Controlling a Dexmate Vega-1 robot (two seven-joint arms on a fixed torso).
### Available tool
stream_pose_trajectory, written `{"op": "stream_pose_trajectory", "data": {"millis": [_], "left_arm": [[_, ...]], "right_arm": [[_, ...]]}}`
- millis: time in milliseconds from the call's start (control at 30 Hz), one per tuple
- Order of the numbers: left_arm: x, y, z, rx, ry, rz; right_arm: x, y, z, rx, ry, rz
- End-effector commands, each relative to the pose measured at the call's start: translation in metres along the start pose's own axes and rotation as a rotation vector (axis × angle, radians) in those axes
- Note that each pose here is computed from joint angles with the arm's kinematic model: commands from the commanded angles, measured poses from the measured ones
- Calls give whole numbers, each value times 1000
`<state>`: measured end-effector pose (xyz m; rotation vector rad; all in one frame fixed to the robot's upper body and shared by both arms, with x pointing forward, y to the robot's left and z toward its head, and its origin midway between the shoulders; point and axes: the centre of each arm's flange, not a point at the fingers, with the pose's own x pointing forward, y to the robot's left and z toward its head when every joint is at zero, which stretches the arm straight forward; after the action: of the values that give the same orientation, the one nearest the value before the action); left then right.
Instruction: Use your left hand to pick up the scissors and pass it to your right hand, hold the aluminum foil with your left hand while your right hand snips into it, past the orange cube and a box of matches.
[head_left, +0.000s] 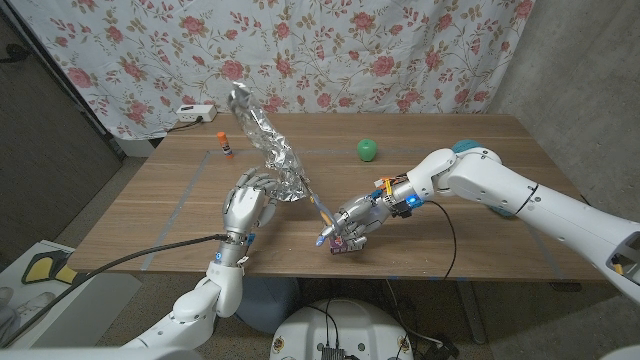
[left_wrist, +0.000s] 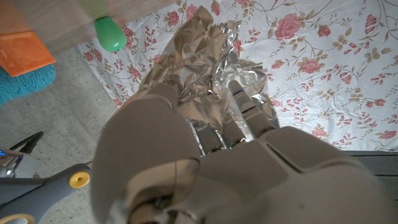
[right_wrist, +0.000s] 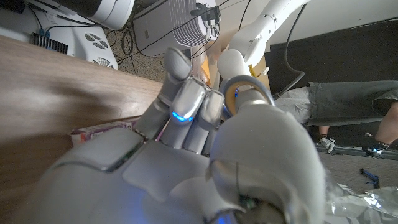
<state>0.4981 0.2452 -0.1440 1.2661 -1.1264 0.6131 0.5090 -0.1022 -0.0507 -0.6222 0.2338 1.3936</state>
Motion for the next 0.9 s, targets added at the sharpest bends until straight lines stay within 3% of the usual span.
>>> {"op": "stream_pose_trajectory", "data": {"millis": [33,900], "left_arm": [[-2,1,-2,-2,5,-2],[6,-3,-16,-38,32,-14]], "right_arm": [[3,1,0,13,-4,-2],[6,-5,2,45,-38,-17]]}}
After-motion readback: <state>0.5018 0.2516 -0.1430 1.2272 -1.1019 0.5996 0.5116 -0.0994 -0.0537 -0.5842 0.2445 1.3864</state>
